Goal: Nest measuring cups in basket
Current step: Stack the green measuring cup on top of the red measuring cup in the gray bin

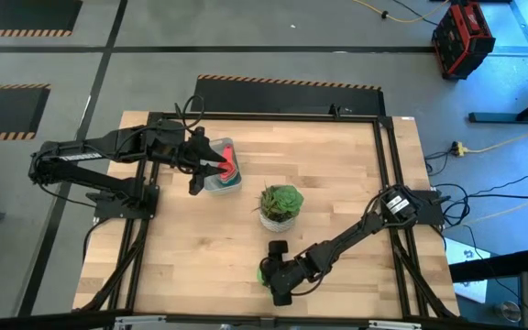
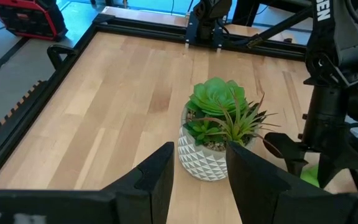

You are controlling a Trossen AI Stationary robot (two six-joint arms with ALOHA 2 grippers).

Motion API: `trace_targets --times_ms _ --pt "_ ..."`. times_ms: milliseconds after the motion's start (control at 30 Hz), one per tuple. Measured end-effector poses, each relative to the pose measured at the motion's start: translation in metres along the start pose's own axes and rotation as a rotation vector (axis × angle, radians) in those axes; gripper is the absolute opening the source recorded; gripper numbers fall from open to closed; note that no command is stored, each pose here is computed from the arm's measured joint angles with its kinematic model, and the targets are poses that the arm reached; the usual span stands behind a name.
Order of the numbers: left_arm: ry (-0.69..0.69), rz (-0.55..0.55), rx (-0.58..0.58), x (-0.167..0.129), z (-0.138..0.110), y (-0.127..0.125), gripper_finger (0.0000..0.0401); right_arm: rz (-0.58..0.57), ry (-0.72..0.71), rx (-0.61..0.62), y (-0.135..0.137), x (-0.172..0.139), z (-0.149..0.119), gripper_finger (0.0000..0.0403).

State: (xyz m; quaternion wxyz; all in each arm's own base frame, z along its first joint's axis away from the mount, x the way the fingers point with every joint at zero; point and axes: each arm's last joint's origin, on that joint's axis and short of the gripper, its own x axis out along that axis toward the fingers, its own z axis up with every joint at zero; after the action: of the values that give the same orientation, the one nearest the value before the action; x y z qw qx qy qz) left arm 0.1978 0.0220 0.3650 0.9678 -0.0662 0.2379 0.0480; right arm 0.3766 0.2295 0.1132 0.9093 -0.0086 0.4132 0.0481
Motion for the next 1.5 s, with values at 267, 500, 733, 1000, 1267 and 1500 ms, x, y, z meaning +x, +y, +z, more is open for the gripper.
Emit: trace_targets --times_ms 267,500,733,1000,1267,1500 --pt "0.0 0.0 0.0 0.0 0.0 0.0 0.0139 0.0 0.0 0.001 0.0 0.0 0.0 0.0262" --pt "0.0 0.0 0.0 0.0 0.0 0.0 0.0139 0.0 0.0 0.003 0.0 0.0 0.0 0.0262" --pt "0.0 0.0 0.0 0.0 0.0 0.0 0.0139 0.0 -0.001 0.004 0.0 0.0 0.0 0.0261" --pt "0.0 0.0 0.0 0.0 0.0 0.0 0.0139 0.002 -0.005 0.009 0.0 0.0 0.001 0.0261" --pt "0.0 0.0 0.0 0.0 0.0 0.0 0.0139 0.007 -0.022 -0.012 0.005 -0.005 0.016 0.0261" --pt "0.0 -0.001 0.0 0.0 0.0 0.0 0.0139 -0.062 -0.011 -0.086 0.008 -0.017 0.037 0.0261"
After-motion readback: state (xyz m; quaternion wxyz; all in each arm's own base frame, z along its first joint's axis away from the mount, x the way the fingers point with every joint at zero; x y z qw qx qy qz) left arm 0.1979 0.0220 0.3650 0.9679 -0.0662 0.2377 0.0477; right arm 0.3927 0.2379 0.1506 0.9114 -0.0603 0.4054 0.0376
